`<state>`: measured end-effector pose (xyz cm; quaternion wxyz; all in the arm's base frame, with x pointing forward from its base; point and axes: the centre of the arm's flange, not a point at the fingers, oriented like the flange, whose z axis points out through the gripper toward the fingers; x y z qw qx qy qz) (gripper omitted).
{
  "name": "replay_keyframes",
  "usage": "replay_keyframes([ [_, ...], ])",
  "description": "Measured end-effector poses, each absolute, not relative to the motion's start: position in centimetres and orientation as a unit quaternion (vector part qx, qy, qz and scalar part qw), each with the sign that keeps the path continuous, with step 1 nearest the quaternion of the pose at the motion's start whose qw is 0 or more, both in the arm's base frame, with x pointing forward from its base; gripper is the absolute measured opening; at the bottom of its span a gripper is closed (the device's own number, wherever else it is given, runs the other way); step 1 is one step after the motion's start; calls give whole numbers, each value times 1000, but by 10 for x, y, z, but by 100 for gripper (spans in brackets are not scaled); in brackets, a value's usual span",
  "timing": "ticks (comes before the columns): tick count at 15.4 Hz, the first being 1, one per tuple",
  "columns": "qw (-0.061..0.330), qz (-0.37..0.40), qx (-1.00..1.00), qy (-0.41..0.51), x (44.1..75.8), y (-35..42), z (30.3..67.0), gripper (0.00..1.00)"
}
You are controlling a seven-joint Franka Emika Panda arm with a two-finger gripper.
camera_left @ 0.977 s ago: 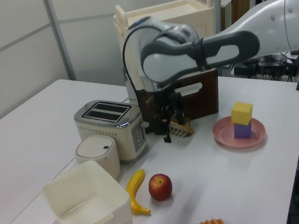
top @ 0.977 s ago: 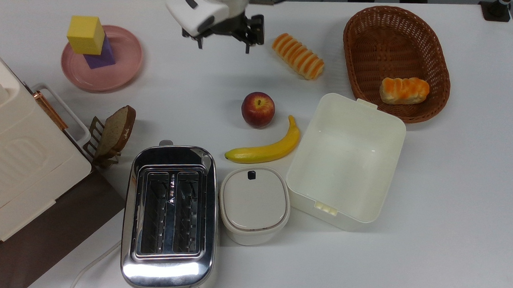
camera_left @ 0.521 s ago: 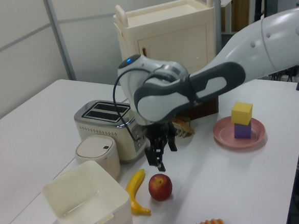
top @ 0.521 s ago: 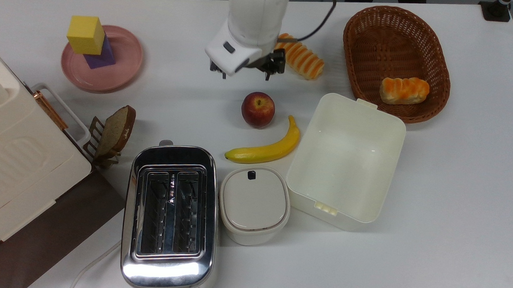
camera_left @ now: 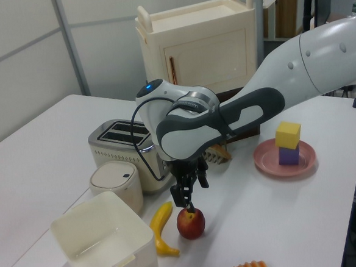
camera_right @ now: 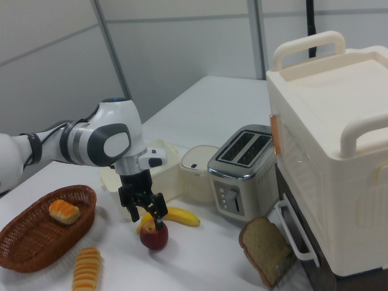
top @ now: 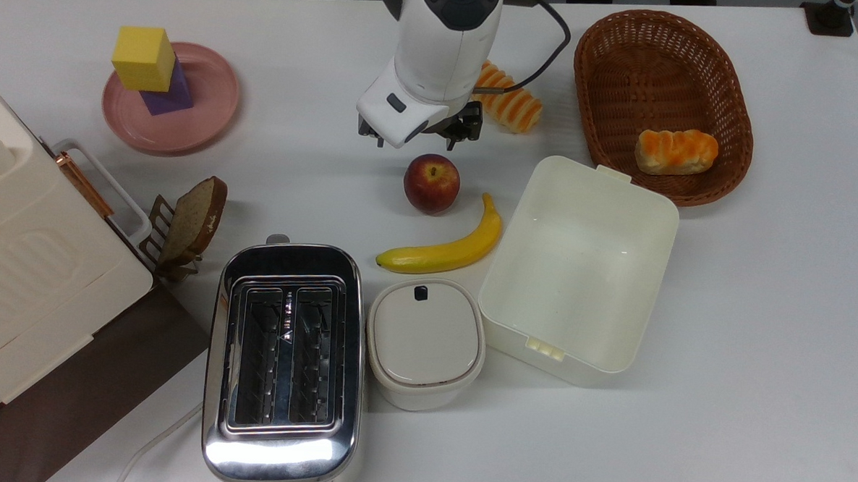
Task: Put the yellow cube on the table
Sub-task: 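Lower the open gripper around the yellow cube atop the purple cube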
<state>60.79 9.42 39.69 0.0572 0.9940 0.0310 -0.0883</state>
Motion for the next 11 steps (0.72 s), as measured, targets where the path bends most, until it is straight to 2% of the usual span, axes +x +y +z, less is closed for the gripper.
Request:
replay_keyframes([
  [6,89,-77,993,22,611,74,406,100],
  [11,119,-73,990,-16,614,-27,422,100],
])
